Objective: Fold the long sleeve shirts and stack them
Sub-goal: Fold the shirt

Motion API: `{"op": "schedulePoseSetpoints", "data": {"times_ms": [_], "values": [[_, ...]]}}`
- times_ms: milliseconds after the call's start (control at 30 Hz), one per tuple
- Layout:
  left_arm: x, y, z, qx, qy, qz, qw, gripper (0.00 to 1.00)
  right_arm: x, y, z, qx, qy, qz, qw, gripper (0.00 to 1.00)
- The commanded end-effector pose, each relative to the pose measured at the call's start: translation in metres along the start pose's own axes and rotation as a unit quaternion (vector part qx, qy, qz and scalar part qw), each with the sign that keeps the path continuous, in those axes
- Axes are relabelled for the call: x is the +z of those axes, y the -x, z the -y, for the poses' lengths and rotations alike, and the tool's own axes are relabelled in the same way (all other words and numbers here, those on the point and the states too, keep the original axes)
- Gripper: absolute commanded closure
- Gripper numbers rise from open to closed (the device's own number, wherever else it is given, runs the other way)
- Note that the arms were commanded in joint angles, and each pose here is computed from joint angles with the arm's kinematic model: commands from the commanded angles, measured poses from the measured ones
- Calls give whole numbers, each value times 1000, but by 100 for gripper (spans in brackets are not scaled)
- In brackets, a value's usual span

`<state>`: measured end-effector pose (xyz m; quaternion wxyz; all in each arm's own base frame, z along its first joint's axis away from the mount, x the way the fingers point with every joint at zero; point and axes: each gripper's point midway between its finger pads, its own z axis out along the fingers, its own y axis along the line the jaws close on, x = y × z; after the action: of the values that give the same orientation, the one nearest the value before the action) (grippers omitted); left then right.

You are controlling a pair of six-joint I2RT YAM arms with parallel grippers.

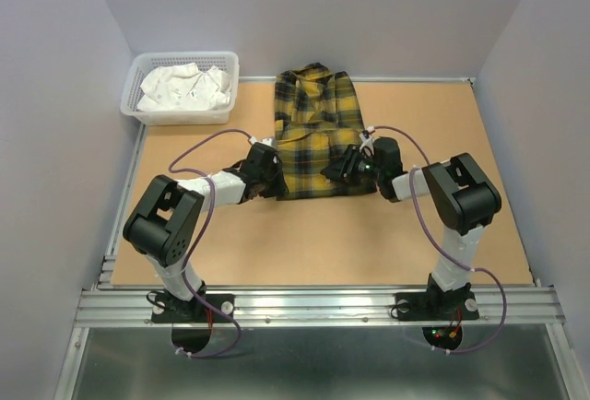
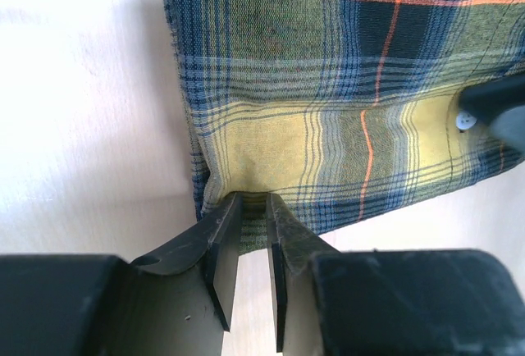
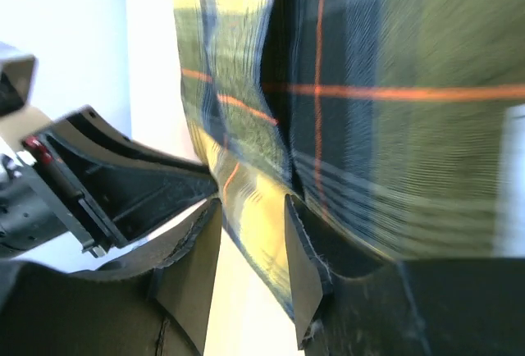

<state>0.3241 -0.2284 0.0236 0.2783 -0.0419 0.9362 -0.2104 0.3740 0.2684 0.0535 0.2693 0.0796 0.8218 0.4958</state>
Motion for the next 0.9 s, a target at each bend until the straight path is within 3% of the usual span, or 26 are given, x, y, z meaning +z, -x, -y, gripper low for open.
{"op": "schedulePoseSetpoints", "data": {"times_ms": [0,367,600,867], "values": [[0,-37,-41,4,70,-56,996,69,-17,12,4,-26,-8,13,1000,57],[-2,-48,-45,-6,76,-78,994,69,-47,-12,102,65,-95,22,993,59],[-6,-51,-41,-4,69,-92,993,69,-81,14,108,74,-122,84,986,58],[-7,-72,-17,-26,24,-136,990,69,-106,46,96,5,-214,88,973,51]]}}
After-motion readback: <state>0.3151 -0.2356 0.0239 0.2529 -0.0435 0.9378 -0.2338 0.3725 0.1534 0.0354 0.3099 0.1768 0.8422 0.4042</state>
